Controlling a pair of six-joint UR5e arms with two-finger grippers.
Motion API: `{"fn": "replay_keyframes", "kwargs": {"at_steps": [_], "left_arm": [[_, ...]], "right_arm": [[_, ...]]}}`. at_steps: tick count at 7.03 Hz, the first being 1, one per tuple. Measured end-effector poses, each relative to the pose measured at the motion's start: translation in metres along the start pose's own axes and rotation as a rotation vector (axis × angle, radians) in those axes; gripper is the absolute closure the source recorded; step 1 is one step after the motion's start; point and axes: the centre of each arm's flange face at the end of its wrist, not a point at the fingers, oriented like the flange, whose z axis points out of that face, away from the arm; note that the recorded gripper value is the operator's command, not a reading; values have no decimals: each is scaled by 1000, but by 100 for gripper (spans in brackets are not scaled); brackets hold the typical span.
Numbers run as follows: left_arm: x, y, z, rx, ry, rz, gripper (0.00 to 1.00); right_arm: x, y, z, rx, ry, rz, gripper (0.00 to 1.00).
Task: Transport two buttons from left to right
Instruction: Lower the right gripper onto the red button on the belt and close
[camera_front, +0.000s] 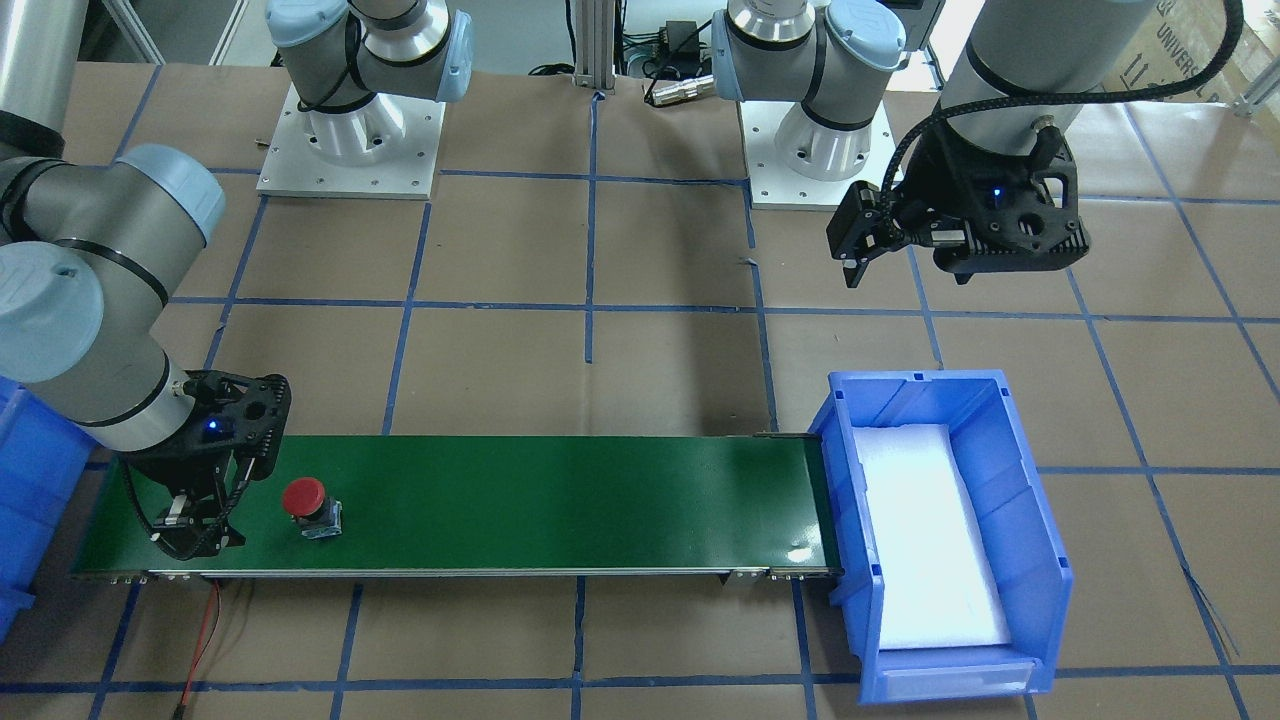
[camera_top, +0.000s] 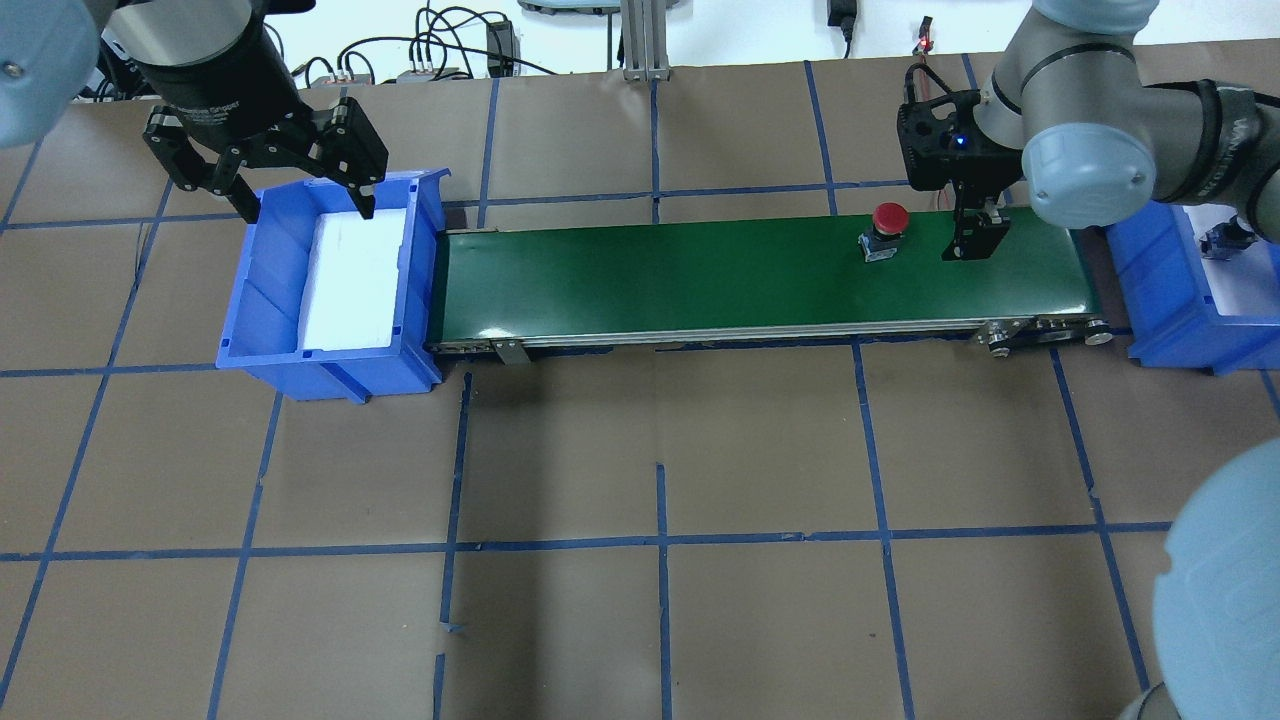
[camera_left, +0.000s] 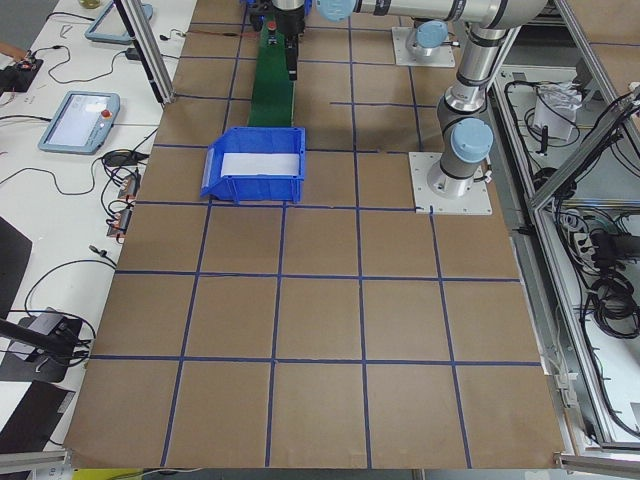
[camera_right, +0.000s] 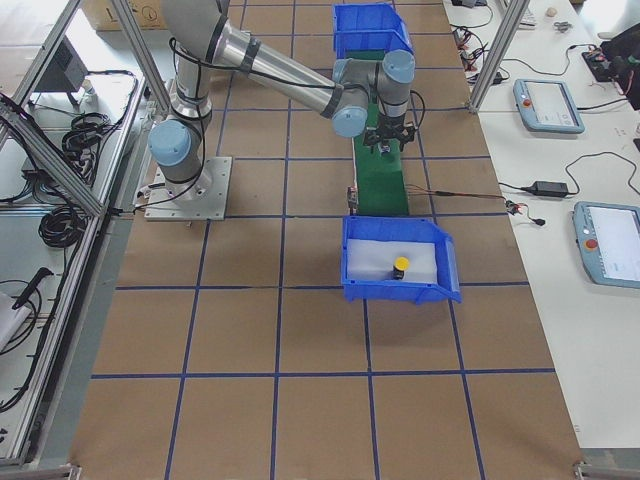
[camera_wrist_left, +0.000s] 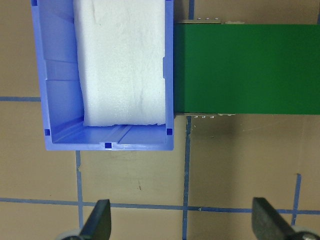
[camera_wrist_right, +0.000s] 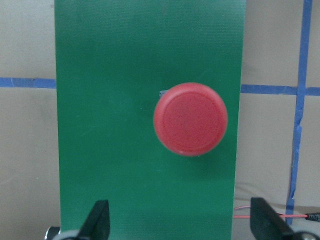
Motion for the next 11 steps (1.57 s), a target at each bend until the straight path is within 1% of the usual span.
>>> {"fn": "replay_keyframes", "kwargs": {"at_steps": [2,4,6,7,8,9,10,11], "left_arm": [[0,-1,1,-1,1,1,0],[0,-1,1,-1,0,1,0],[0,0,0,0,0,1,0],[0,1,0,1,2,0,0],[0,3,-2,5,2,0,0],[0,4,-4,8,2,1,0],[1,5,-5,9,1,2,0],[1,5,-5,11,1,2,0]], "right_arm": [[0,-1,0,3,1,10,0],[0,-10,0,10,2,29,0],[0,-17,6,14,-6,27,0],[1,-17,8,16,-8,28,3],[1,-18,8,17,-8,28,37],[1,-17,8,17,-7,29,65],[2,-14,6,15,2,29,86],[4,-9,4,11,17,31,91]]}}
